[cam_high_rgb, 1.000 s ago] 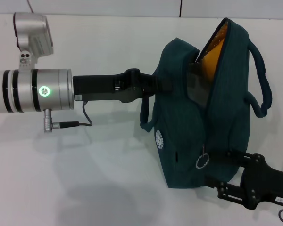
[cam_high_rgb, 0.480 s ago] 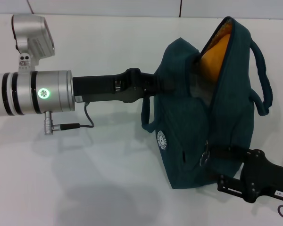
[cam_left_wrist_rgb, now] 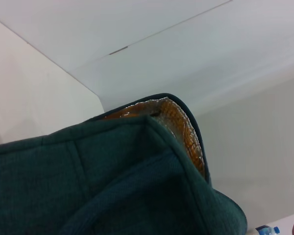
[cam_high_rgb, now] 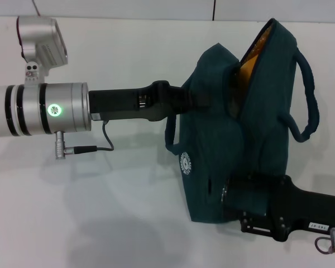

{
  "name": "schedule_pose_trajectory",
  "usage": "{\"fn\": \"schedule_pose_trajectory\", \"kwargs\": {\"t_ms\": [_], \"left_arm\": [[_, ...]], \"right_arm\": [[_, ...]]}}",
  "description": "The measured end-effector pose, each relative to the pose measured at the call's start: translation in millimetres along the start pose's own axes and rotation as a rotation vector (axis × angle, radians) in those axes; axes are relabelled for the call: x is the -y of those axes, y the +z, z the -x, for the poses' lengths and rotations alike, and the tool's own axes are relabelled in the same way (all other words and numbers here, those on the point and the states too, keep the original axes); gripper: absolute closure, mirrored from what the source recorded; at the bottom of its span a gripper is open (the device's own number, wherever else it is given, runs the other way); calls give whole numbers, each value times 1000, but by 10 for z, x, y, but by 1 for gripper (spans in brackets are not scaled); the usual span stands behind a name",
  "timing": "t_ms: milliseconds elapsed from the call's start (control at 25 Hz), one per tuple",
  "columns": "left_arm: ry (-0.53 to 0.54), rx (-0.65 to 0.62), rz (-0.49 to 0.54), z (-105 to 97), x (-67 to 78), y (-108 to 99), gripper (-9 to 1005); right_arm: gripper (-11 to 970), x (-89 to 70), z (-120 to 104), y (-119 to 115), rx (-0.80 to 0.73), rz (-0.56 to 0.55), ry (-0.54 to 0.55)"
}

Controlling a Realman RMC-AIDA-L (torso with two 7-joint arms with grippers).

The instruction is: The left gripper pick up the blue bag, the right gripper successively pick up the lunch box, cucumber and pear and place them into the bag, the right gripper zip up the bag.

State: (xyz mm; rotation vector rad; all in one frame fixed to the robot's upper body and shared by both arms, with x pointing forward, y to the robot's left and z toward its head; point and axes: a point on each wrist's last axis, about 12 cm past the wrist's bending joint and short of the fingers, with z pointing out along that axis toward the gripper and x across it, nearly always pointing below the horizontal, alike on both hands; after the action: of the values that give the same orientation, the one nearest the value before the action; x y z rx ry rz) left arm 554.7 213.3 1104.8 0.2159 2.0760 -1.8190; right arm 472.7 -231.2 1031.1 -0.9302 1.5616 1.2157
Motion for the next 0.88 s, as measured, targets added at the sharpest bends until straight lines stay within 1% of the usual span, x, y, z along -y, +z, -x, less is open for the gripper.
{"fn": "schedule_pose_trajectory", "kwargs": {"t_ms": [160,520,720,880], "left_arm": [[1,0,-1,0,1,2,959],[2,3,2,-6,-6,-7,959],[2,10,5,-2,-11,-26,959],[6,11,5,9,-6,-22,959]], "right_arm": [[324,-27,-8,3,-6,21,-4],[325,-31,-38,-32,3,-10,16],[325,-63,-93,-130,24,-58,31],[325,-57,-105,-141,16,-69,32]]}}
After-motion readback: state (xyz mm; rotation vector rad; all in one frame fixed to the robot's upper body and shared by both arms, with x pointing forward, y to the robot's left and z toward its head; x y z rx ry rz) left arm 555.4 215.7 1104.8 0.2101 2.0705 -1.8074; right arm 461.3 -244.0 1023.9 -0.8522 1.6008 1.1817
